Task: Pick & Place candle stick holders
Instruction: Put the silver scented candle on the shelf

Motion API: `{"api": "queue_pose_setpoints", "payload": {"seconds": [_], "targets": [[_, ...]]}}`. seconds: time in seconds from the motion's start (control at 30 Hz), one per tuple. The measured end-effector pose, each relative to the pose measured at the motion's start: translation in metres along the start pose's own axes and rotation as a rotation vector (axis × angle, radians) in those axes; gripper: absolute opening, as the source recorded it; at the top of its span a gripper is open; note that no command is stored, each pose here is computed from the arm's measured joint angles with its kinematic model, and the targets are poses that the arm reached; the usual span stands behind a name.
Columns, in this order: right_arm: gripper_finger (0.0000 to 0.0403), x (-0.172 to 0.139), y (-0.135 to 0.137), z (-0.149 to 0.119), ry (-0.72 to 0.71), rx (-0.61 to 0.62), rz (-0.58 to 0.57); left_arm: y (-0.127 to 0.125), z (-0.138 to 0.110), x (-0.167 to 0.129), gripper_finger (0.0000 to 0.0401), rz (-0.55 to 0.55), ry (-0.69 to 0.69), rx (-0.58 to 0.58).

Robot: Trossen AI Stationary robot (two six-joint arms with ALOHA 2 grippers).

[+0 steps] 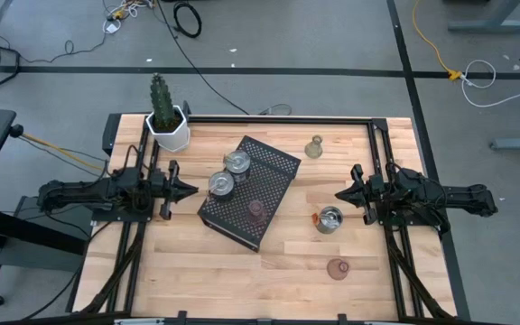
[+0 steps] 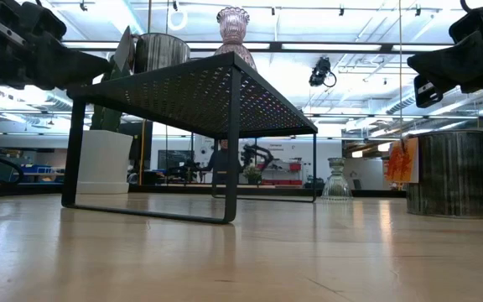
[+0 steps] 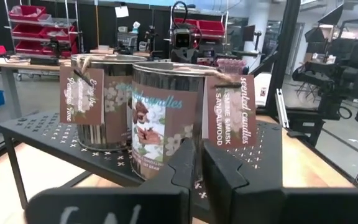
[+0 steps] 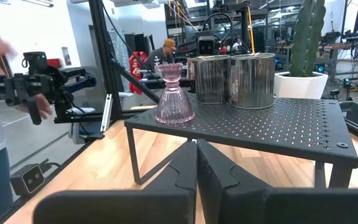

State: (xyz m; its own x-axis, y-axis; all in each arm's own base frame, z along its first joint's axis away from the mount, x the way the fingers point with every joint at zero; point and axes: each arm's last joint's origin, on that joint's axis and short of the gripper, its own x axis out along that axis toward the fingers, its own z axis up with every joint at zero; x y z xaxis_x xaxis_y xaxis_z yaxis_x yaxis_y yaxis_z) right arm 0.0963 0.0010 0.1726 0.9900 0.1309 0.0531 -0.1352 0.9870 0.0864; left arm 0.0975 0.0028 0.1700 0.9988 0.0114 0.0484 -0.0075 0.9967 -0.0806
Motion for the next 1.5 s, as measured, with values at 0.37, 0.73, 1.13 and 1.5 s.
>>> {"api": "queue_pose_setpoints", "payload": {"seconds": [0.37,0.73,1.13,1.5], "targets": [[0.0012,0.0000,0.0000,-0.0001,0.000,0.000,0.000,0.0049,0.0010,0.0013,0.0034,0.164,0.011,0.301],[0.0012,0.0000,0.0000,-0.0001,0.000,0.000,0.000,0.0049,0.0011,0.0014,0.0034,0.164,0.014,0.342],[0.0012,0.0000,0.0000,-0.0001,0.001,0.000,0.000,0.0049,0.0013,0.0014,0.0034,0.164,0.017,0.384],[0.0012,0.0000,0.0000,-0.0001,0.001,0.000,0.000,0.0049,-0.0016,0.0013,0.0034,0.157,0.030,0.181]]}}
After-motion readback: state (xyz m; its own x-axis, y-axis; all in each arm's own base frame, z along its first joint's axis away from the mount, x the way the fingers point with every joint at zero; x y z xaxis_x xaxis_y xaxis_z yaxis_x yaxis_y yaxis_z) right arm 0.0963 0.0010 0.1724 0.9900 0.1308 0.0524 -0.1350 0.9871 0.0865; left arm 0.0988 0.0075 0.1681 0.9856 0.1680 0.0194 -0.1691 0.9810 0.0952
